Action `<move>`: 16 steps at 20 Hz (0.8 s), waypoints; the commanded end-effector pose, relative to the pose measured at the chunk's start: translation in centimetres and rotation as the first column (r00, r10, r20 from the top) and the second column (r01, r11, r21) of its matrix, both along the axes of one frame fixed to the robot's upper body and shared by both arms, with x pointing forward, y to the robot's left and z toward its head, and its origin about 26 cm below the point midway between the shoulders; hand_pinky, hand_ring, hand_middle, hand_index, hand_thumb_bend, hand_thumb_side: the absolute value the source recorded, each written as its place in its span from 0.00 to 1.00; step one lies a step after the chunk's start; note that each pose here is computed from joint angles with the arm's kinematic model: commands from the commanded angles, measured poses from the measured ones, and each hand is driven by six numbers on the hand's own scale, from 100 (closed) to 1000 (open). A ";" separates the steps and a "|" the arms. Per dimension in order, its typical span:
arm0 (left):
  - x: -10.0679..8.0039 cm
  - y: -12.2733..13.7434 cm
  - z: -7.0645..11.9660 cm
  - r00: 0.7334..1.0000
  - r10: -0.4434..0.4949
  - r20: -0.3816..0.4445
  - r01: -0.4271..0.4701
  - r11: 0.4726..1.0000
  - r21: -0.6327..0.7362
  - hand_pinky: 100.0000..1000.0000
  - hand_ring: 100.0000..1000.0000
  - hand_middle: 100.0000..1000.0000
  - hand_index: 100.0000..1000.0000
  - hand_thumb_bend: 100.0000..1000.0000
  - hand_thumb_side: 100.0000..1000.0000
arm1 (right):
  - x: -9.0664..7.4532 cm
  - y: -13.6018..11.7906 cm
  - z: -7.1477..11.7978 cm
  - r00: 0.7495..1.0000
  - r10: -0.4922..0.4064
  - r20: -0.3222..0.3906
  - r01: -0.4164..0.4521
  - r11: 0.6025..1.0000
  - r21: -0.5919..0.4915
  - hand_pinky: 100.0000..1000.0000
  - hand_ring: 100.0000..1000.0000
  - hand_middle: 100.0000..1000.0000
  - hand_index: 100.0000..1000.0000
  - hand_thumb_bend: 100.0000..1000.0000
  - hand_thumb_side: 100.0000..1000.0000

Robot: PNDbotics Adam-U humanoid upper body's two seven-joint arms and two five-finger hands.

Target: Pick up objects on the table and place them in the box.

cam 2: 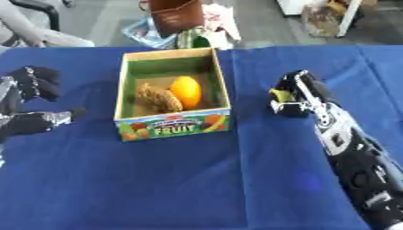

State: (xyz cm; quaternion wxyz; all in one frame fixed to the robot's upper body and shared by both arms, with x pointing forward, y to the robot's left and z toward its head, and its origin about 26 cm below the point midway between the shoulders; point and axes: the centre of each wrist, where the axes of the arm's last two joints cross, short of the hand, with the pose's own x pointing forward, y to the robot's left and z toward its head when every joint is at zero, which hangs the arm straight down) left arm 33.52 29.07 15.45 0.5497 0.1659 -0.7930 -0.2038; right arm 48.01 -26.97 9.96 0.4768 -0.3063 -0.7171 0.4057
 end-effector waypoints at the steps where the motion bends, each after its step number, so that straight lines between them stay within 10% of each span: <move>1: 0.0 0.2 0.6 1.000 0.000 0.017 0.000 1.000 0.005 0.51 0.48 0.51 0.65 0.78 0.03 | 0.4 -0.6 2.1 0.996 -0.031 0.079 0.028 0.999 0.029 0.07 0.26 0.25 0.31 0.00 0.00; 16: -0.2 0.2 0.4 1.000 -0.007 0.020 0.007 1.000 -0.012 0.53 0.48 0.51 0.65 0.78 0.02 | 0.6 4.4 10.5 0.949 0.135 0.285 -0.164 0.983 0.079 0.04 0.24 0.22 0.28 0.00 0.00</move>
